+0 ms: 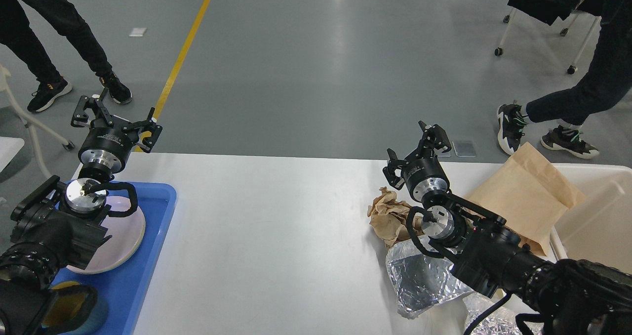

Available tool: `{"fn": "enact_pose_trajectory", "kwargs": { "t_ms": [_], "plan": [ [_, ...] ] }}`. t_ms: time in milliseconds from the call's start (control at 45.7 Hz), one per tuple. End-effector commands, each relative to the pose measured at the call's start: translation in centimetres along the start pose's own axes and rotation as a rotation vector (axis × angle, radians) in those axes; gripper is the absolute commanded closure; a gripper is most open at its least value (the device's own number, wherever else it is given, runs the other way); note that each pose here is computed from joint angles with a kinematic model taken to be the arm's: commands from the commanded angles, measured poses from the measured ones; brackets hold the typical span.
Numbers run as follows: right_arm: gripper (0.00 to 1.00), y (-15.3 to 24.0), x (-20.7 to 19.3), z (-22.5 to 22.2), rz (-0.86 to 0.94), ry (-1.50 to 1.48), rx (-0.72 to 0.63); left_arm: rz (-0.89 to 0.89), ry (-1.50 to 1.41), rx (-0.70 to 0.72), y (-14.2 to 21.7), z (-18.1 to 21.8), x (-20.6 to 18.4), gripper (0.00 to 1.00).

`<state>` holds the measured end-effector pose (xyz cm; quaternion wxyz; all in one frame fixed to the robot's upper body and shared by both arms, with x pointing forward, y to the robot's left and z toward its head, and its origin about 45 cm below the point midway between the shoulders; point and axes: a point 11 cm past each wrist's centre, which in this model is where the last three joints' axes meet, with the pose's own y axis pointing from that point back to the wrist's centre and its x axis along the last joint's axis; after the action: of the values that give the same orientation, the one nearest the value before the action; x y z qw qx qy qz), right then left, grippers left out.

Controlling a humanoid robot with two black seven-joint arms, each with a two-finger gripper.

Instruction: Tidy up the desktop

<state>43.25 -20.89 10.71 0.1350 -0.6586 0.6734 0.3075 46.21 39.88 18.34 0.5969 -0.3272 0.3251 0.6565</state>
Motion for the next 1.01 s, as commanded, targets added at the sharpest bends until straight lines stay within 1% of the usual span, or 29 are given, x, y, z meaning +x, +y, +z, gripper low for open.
{"fn": "enact_pose_trajectory", "kwargs": {
  "t_ms": [0,109,219,547,985],
  "plan": [
    [0.00,0.0,0.0,0.0,0.000,0.000,0.000,0.012,-0.004,-0.005,0.6,0.1,0.9,0.04],
    [0.00,0.0,0.0,0.0,0.000,0.000,0.000,0.025,-0.004,-0.021,1.0,0.2,1.6,0.04],
    [0.00,0.0,0.0,0.0,0.000,0.000,0.000,0.060,0.002,0.003,2.2,-1.3,3.4,0.04],
    [0.00,0.0,0.0,0.0,0.000,0.000,0.000,0.067,0.013,0.013,2.8,-2.3,3.9,0.04],
    [0.00,0.0,0.0,0.0,0.000,0.000,0.000,0.069,0.031,0.000,2.8,-2.1,4.0,0.04]
  ]
}}
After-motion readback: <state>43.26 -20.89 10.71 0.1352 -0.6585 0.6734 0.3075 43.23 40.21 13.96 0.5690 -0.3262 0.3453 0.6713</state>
